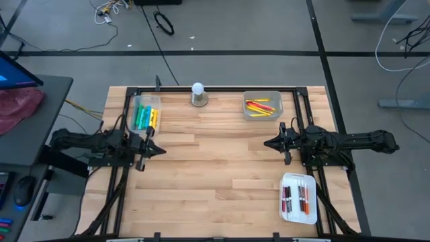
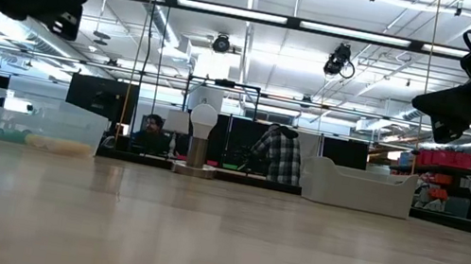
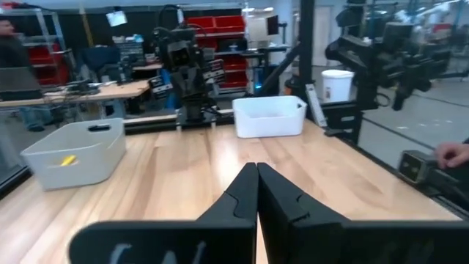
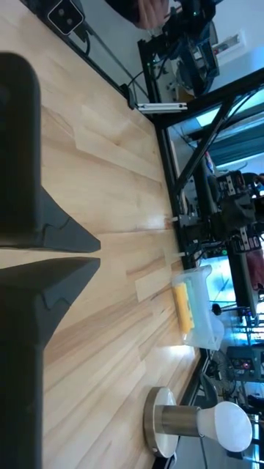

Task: Pick & Place Markers
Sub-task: Return to Home Position

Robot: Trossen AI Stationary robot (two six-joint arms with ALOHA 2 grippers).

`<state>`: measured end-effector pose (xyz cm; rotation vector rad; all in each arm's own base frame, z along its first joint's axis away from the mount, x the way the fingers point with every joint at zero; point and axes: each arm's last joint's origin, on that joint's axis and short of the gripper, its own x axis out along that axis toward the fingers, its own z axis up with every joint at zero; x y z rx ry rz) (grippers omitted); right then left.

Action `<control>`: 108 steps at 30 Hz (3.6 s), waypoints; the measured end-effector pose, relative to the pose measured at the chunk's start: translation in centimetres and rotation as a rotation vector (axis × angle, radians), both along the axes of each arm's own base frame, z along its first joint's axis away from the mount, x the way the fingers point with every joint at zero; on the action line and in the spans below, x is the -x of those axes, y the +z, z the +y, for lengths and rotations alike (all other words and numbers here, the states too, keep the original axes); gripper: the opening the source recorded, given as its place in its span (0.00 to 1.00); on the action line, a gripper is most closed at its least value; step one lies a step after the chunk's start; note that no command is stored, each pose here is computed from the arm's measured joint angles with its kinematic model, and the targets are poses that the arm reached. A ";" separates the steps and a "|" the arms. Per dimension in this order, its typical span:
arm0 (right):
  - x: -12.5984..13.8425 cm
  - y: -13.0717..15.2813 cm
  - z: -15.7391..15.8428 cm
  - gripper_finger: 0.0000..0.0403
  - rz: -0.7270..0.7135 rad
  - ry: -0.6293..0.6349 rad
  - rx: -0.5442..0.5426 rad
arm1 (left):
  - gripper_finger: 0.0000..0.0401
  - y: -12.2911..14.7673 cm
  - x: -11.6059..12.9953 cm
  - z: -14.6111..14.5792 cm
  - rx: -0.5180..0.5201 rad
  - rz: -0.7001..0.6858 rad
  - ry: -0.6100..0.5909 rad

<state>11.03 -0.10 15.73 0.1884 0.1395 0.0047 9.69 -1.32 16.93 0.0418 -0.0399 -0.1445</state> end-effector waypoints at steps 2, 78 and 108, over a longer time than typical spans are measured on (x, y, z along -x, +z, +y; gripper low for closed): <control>0.0 0.0 0.0 0.07 0.000 0.000 0.000 | 0.01 0.0 0.0 0.0 0.002 0.003 0.026; 1.4 1.4 1.0 0.07 -0.182 0.124 0.107 | 0.03 -0.1 -0.1 0.1 0.017 0.015 0.100; 1.3 1.3 1.0 0.07 -0.173 0.123 0.087 | 0.03 0.0 0.0 0.6 0.086 0.005 0.129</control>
